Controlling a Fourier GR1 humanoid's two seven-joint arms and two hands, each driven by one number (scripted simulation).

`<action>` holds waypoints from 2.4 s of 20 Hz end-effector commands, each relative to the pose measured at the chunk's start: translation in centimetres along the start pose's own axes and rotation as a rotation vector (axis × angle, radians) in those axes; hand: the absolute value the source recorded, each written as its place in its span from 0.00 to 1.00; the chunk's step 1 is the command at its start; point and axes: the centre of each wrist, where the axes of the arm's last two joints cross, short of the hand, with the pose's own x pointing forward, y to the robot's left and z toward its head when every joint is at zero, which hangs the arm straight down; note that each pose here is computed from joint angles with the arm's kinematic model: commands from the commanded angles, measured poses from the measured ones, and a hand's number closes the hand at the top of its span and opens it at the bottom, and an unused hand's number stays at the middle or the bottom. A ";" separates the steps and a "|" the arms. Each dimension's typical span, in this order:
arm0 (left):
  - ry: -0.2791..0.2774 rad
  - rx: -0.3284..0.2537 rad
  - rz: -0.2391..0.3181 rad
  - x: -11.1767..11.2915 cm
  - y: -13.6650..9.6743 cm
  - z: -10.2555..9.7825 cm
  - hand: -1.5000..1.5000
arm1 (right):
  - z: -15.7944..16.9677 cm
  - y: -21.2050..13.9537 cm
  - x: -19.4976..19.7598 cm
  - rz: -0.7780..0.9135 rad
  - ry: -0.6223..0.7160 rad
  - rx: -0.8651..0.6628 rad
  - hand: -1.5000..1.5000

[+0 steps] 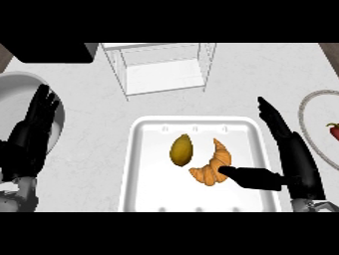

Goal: Pick the croissant from the tray and place it in the tiered shelf

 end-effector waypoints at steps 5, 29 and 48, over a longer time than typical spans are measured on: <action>-0.004 -0.027 -0.010 0.9 -0.1 -0.6 0.50 | -1.0 -0.9 3.8 0.574 0.205 0.089 0.00; 0.001 -0.002 0.023 1.2 0.8 -0.4 0.50 | -2.5 9.9 4.4 0.962 0.591 0.094 0.00; -0.017 0.010 0.013 0.8 0.1 0.3 0.50 | -1.2 13.3 -0.7 0.930 0.587 0.109 0.00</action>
